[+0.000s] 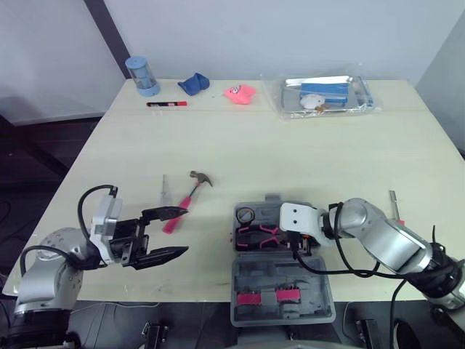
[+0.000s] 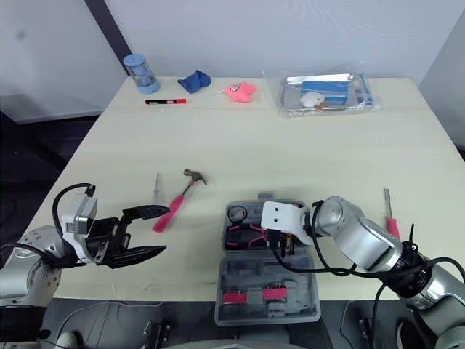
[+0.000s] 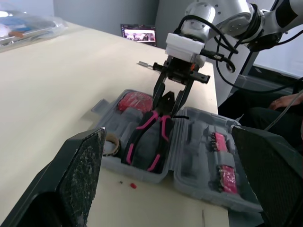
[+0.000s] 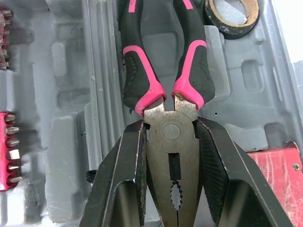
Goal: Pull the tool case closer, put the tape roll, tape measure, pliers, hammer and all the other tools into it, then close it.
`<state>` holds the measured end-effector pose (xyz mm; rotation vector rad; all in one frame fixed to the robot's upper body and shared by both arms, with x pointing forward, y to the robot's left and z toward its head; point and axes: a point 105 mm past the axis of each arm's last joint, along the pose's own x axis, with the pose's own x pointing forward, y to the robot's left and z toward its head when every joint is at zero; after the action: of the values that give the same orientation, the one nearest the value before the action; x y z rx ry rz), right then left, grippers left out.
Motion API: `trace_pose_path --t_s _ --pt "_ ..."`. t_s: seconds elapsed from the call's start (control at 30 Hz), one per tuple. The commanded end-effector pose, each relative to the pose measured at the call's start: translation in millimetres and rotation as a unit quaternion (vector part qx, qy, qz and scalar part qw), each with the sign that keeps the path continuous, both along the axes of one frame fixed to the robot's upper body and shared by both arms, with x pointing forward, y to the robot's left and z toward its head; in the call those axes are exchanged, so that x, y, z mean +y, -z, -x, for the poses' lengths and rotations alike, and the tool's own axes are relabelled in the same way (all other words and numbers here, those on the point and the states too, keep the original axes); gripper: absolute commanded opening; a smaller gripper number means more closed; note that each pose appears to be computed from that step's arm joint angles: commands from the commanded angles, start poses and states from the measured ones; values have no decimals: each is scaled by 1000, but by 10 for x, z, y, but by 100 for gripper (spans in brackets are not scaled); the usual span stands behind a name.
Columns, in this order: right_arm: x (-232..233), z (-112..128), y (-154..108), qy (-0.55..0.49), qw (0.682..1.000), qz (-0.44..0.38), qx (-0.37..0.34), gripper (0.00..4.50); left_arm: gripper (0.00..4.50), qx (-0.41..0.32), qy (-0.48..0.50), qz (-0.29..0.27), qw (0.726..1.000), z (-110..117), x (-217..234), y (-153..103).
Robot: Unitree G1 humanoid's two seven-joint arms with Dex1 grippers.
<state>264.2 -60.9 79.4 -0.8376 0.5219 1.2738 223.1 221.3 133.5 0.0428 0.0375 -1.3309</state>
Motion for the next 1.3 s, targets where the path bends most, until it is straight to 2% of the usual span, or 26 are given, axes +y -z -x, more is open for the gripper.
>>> trace_pose_path --t_s 0.03,0.13,0.17,0.27,0.3,0.43,0.57,0.77,0.8,0.93,1.03,1.07,1.3 --pt "58 38 38 -17 1000 -3 0 96 450 -19 3 0 1000 37 -18 -74" --pt "34 43 99 -18 1000 -1 9 96 450 -19 1 0 1000 45 -36 -79" --pt "38 49 104 -19 1000 -4 13 177 450 -19 0 1 1000 46 -41 -81" --pt "51 -4 65 -15 1000 -21 -3 268 450 -17 -1 2 1000 53 -62 -79" --pt "63 -22 35 -14 999 -35 -10 320 450 -16 -1 2 1000 55 -67 -78" --pt "119 -40 -144 -17 991 -131 -25 320 450 -13 -5 3 1000 62 -83 -73" --pt "119 -30 -245 8 968 -251 -11 320 450 -11 -8 6 1000 70 -104 -62" --pt "82 6 -111 32 950 -312 8 320 450 -5 -14 7 1000 100 -96 -10" --pt "81 12 -95 36 947 -320 15 297 450 -4 -14 7 1000 104 -95 -4" --pt "41 30 21 42 947 -319 21 143 450 -1 -17 7 1000 112 -92 17" --pt "5 33 107 44 949 -310 22 64 450 1 -19 6 1000 110 -81 29" --pt "1 32 120 44 949 -310 21 14 450 1 -19 6 1000 109 -78 33" --pt "-24 63 260 39 955 -294 19 4 450 4 -22 5 1000 104 -72 56"
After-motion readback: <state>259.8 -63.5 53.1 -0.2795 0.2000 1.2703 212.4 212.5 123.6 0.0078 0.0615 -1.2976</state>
